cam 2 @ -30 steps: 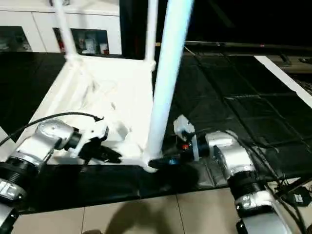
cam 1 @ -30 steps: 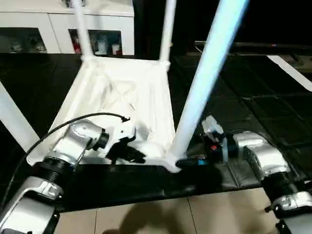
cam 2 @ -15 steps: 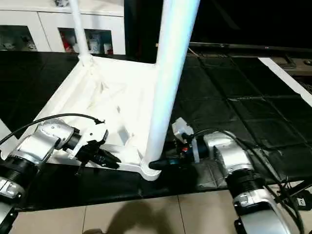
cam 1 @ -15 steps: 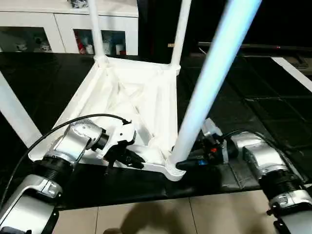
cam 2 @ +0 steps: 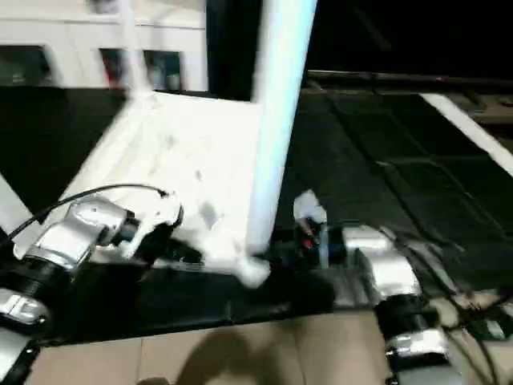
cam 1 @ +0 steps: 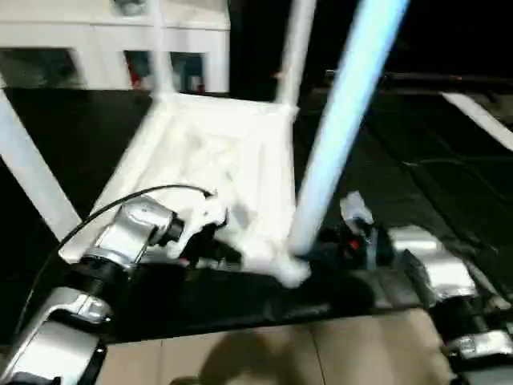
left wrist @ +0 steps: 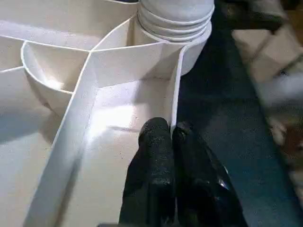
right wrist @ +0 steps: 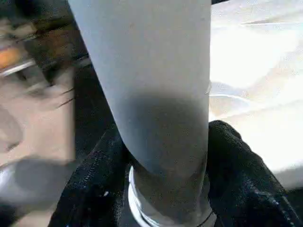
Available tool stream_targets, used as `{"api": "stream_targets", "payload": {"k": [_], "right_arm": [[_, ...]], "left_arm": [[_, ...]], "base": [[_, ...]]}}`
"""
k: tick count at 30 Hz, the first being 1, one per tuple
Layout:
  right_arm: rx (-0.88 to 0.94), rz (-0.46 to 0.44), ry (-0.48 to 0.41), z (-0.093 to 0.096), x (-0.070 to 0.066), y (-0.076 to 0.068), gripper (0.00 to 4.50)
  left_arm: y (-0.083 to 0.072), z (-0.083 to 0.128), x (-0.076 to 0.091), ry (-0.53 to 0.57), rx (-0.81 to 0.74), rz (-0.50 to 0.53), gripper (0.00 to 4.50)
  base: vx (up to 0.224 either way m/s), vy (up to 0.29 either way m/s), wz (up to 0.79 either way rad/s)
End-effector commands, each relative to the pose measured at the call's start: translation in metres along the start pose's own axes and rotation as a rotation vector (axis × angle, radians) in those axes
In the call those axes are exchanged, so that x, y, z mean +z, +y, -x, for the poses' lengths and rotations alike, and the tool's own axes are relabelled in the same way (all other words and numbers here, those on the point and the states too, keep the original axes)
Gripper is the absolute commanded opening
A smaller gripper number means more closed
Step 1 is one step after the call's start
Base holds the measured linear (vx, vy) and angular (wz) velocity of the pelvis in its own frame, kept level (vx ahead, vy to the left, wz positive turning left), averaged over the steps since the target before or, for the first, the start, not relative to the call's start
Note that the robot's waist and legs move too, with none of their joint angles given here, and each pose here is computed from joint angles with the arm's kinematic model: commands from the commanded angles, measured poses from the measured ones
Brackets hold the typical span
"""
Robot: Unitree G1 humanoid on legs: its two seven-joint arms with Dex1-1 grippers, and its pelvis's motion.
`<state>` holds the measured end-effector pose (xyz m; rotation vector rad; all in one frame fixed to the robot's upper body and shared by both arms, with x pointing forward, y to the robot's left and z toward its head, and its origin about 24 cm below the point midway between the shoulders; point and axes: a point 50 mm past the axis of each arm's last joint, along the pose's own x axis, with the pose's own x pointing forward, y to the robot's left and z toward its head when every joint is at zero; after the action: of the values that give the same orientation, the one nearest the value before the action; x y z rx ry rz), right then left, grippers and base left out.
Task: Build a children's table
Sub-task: Rotate leg to tighten
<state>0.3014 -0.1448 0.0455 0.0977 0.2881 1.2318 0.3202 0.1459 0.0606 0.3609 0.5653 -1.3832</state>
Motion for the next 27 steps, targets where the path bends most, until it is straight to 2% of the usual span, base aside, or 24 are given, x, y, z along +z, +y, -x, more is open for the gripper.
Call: {"api": "stream_targets", "payload": {"k": [1,4,7,8,11,14,16,19,21,24,27], "right_arm": [[-0.04,-0.05,-0.017,-0.034,-0.005,0.011,2.06],[-0.156,-0.074,0.002,-0.052,-0.01,0.01,2.03],[-0.337,-0.115,0.019,-0.07,-0.011,0.003,2.02],[-0.345,-0.117,0.02,-0.071,-0.011,0.002,2.0],[-0.439,-0.155,0.02,-0.095,-0.003,0.002,2.0],[-0.458,-0.141,0.027,-0.1,-0.001,0.003,2.0],[-0.48,-0.157,0.008,-0.1,0.001,0.002,2.55],[-0.49,-0.173,-0.019,-0.097,0.003,0.0,2.71],[-0.486,-0.162,-0.034,-0.093,0.003,0.0,3.04],[-0.497,-0.178,-0.096,-0.08,0.004,-0.005,3.25],[-0.41,-0.128,-0.113,-0.057,0.003,-0.006,3.6]], "left_arm": [[0.0,-0.028,0.029,-0.119,0.055,0.002,0.0],[0.002,-0.047,0.039,-0.166,0.159,0.07,0.0],[0.002,-0.063,0.048,-0.182,0.24,0.105,0.0],[0.003,-0.064,0.049,-0.182,0.243,0.106,0.0],[0.007,-0.071,0.053,-0.17,0.331,0.132,0.0],[0.009,-0.069,0.053,-0.155,0.35,0.118,0.0],[0.009,-0.067,0.054,-0.153,0.357,0.121,0.0],[0.01,-0.062,0.051,-0.135,0.363,0.119,0.0],[0.011,-0.059,0.048,-0.126,0.36,0.115,0.0],[0.011,-0.053,0.039,-0.098,0.349,0.114,0.0],[0.012,-0.041,0.027,-0.068,0.31,0.101,0.0]], "base": [[0.0,0.0,0.0],[0.0,0.0,0.0],[0.0,0.0,0.0],[0.0,0.0,0.0],[0.0,0.0,0.0],[0.0,0.0,0.0],[0.0,0.0,0.0],[0.0,0.0,0.0],[0.0,0.0,0.0],[0.0,0.0,0.0],[0.0,0.0,0.0]]}}
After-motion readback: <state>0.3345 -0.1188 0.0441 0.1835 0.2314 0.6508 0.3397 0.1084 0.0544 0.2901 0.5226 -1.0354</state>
